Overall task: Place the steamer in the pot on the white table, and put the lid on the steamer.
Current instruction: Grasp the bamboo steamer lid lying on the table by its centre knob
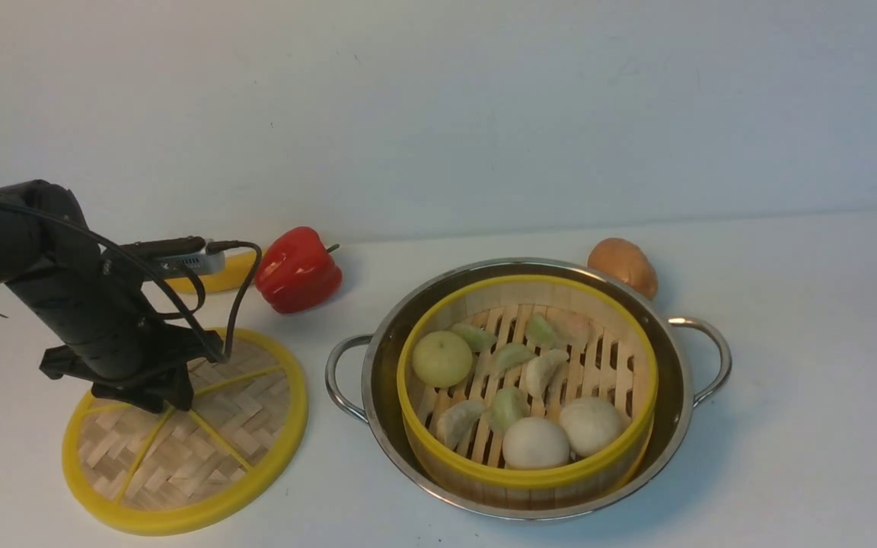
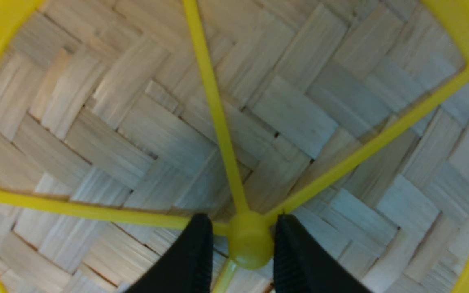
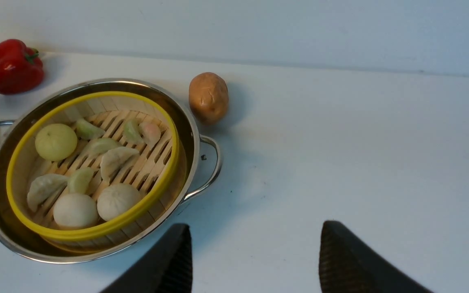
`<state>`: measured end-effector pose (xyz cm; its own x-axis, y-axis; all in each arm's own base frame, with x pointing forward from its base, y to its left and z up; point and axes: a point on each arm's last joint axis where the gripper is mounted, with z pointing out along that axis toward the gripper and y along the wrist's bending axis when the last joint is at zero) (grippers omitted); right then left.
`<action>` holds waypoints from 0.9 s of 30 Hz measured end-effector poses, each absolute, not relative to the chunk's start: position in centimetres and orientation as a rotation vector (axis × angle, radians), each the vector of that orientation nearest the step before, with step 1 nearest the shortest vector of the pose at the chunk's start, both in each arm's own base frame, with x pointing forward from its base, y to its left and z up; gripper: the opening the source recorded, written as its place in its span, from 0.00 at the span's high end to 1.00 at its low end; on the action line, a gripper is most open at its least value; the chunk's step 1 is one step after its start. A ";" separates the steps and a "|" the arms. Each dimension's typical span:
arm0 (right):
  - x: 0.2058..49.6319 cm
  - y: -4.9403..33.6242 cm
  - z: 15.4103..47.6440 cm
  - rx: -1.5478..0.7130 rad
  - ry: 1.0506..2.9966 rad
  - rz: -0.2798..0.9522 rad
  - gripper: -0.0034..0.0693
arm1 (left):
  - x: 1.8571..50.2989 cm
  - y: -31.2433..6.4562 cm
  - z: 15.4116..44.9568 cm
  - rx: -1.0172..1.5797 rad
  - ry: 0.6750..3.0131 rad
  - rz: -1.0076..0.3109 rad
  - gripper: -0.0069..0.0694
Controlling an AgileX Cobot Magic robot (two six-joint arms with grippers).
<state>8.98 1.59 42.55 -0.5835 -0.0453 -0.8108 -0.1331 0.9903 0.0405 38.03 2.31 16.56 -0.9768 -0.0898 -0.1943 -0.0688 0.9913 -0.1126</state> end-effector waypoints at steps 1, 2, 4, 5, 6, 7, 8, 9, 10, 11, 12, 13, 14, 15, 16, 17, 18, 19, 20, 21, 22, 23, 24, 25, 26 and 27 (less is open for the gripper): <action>9.0 1.6 42.6 -0.124 2.193 0.119 0.38 | 38.1 2.3 16.6 -0.117 2.934 -0.155 0.66; 9.0 1.6 42.5 -0.124 2.194 0.119 0.38 | 38.1 2.3 16.6 -0.117 2.933 -0.155 0.68; 9.0 1.6 42.5 -0.124 2.194 0.119 0.38 | 38.1 2.3 16.6 -0.117 2.932 -0.154 0.70; 9.0 1.6 42.5 -0.124 2.194 0.119 0.38 | 38.1 2.3 16.6 -0.118 2.932 -0.156 0.71; 9.0 1.6 42.5 -0.124 2.194 0.119 0.38 | 38.1 2.3 16.6 -0.119 2.932 -0.157 0.72; 9.0 1.6 42.5 -0.124 2.194 0.119 0.38 | 38.1 2.3 16.6 -0.119 2.932 -0.157 0.74; 9.0 1.6 42.5 -0.124 2.194 0.119 0.38 | 38.1 2.3 16.6 -0.119 2.933 -0.157 0.74; 9.0 1.6 42.5 -0.124 2.194 0.119 0.38 | 38.1 2.3 16.6 -0.119 2.933 -0.157 0.75; 9.0 1.6 42.5 -0.124 2.194 0.119 0.38 | 38.1 2.3 16.6 -0.119 2.933 -0.157 0.75; 9.0 1.6 42.5 -0.124 2.194 0.119 0.38 | 38.1 2.3 16.6 -0.119 2.933 -0.157 0.75; 9.0 1.6 42.5 -0.124 2.194 0.119 0.38 | 38.1 2.3 16.7 -0.119 2.932 -0.157 0.75; 9.0 1.6 42.5 -0.124 2.194 0.119 0.38 | 38.2 2.3 16.8 -0.118 2.932 -0.158 0.75; 9.0 1.6 42.5 -0.124 2.194 0.119 0.38 | 38.2 2.3 16.8 -0.117 2.934 -0.159 0.75; 9.0 1.6 42.5 -0.124 2.194 0.119 0.38 | 38.2 2.3 17.0 -0.113 2.939 -0.158 0.75; 9.0 1.6 42.5 -0.124 2.194 0.119 0.38 | 38.2 2.3 17.2 -0.107 2.946 -0.156 0.75; 9.0 1.6 42.5 -0.124 2.194 0.118 0.38 | 38.2 2.3 17.5 -0.102 2.949 -0.154 0.75; 9.0 1.6 42.5 -0.124 2.194 0.115 0.38 | 38.3 2.3 18.2 -0.094 2.957 -0.155 0.75; 9.0 1.6 42.5 -0.124 2.194 0.115 0.38 | 38.2 2.3 18.5 -0.089 2.962 -0.154 0.75; 9.0 1.6 42.5 -0.124 2.193 0.114 0.38 | 38.2 2.4 19.7 -0.072 2.964 -0.142 0.75; 9.0 1.5 42.5 -0.124 2.193 0.113 0.38 | 38.1 2.5 20.2 -0.062 2.968 -0.132 0.75; 9.0 1.5 42.5 -0.124 2.193 0.111 0.38 | 37.9 2.7 22.0 -0.030 2.966 -0.090 0.75; 9.0 1.5 42.5 -0.124 2.193 0.111 0.38 | 37.9 2.7 22.0 -0.030 2.966 -0.090 0.75; 9.0 1.5 42.5 -0.124 2.193 0.111 0.38 | 37.8 2.8 22.8 -0.018 2.971 -0.073 0.75; 9.0 1.5 42.5 -0.123 2.193 0.107 0.38 | 37.4 3.0 24.6 0.005 2.972 -0.023 0.75; 9.0 1.5 42.5 -0.123 2.193 0.106 0.38 | 37.3 3.1 25.3 0.008 2.976 -0.011 0.75; 9.0 1.5 42.5 -0.123 2.192 0.102 0.38 | 37.1 3.1 26.2 0.011 2.969 0.003 0.75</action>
